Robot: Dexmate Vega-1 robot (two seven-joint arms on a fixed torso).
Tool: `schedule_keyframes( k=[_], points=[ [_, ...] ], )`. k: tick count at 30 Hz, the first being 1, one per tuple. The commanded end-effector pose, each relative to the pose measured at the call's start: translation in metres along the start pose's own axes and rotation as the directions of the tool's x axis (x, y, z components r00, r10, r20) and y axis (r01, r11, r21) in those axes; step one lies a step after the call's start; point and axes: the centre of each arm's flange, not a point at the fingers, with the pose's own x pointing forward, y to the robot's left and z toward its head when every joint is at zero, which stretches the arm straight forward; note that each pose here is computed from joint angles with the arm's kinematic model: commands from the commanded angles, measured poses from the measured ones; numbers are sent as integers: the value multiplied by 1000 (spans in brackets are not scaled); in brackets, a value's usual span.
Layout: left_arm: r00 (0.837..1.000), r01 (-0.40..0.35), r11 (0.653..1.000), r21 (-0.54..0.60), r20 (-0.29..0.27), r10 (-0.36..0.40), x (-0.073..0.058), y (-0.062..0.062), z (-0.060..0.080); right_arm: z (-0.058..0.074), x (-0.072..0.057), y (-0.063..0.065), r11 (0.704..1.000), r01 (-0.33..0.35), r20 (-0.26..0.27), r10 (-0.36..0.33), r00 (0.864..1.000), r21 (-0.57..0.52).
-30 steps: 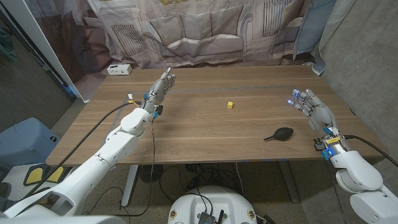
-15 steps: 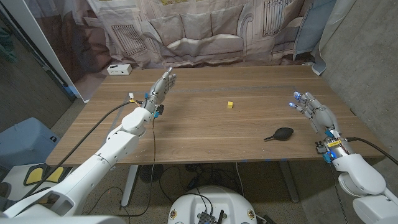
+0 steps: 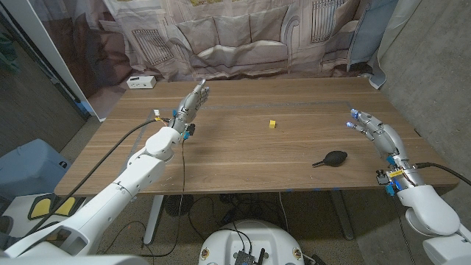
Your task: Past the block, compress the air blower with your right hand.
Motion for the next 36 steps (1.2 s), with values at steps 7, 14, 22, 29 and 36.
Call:
schedule_keyframes(
  k=[7,14,22,29,36],
  points=[
    [1000,-15,1000,20,13,15,-2,-3,3,-3,-6,-3,984,19,-2,-20,1000,-178],
    [1000,-9,1000,30,24,8,2,-5,7,-4,-8,-5,966,25,-4,-27,1000,-257],
    [1000,-1,1000,27,22,1,4,-6,10,-5,-9,-5,960,26,-14,-31,999,-278],
    [1000,3,999,44,28,-4,6,-5,16,-8,-11,-6,944,37,-5,-41,999,-328],
    [1000,3,999,47,21,-4,7,-5,15,-6,-10,-6,919,20,-1,-22,1000,-394]
  ],
)
